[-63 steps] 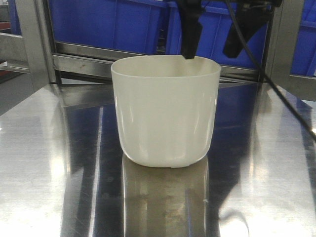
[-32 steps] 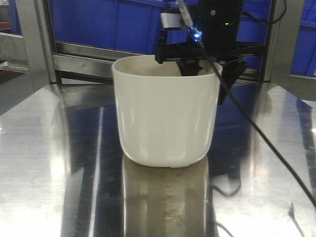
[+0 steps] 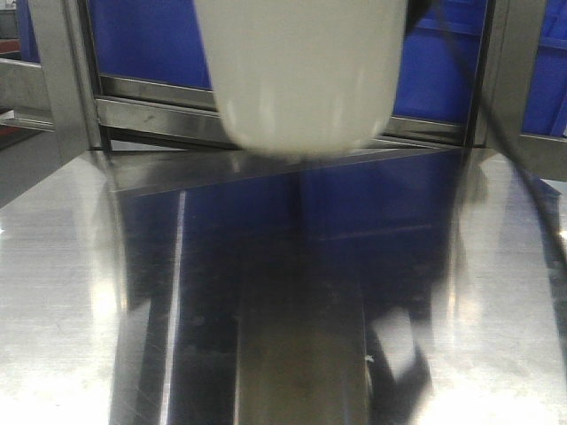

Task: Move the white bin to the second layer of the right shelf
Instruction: 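Lift the white bin off the table with the right gripper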

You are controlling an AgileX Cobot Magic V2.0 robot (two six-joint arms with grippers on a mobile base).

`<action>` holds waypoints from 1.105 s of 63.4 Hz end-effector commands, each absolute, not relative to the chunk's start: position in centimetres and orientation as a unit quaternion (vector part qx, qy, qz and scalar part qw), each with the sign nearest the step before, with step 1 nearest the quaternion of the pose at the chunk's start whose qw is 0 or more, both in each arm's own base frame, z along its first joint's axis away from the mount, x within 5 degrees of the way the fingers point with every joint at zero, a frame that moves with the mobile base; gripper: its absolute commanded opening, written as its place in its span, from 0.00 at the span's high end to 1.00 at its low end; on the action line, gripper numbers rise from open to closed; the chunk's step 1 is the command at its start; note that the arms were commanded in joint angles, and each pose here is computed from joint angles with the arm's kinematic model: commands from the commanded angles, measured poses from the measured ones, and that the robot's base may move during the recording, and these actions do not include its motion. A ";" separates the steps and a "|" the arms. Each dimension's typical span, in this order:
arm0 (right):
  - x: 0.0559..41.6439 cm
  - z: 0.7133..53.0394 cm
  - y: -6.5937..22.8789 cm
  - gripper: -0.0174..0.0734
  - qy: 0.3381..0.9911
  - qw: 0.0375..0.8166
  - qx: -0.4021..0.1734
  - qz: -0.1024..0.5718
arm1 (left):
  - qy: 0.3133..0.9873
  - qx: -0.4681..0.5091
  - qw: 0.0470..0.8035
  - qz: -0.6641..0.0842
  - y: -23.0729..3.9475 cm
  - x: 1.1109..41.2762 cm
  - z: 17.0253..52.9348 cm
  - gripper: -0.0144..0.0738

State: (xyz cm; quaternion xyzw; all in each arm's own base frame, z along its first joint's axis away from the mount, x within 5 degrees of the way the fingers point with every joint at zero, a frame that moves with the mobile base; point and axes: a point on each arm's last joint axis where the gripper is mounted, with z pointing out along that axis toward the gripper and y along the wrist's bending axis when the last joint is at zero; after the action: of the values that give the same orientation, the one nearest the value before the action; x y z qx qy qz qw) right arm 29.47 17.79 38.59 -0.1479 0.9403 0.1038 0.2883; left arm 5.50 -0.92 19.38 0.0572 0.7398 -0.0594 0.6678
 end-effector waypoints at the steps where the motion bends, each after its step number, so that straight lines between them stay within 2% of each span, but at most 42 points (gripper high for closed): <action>1: 26.3 43.3 15.2 0.75 0.906 0.379 -0.143 0.120 | 0.714 0.055 0.695 -0.067 -1.0 5.5 19.3 0.74; 16: 19.0 43.7 9.5 0.75 0.876 0.450 -0.092 0.144 | 0.714 0.055 0.695 -0.067 -1.0 5.5 19.3 0.74; 30: 12.5 39.1 4.8 0.75 0.838 0.521 -0.051 0.153 | 0.714 0.055 0.695 -0.067 -1.0 5.5 19.3 0.74; 44: 10.4 37.4 3.2 0.75 0.818 0.556 -0.024 0.146 | 0.714 0.055 0.695 -0.067 -1.0 5.5 19.3 0.74; 70: 10.3 37.3 3.1 0.75 0.820 0.554 -0.022 0.144 | 0.714 0.055 0.695 -0.067 -1.0 5.5 19.3 0.74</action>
State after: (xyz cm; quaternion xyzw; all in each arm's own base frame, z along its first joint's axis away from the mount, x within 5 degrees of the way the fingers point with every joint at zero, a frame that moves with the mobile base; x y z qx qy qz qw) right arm 10.14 3.12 35.60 -0.0243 0.8539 0.1317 0.5030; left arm 5.50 -0.92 19.38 0.0572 0.7398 -0.0594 0.6678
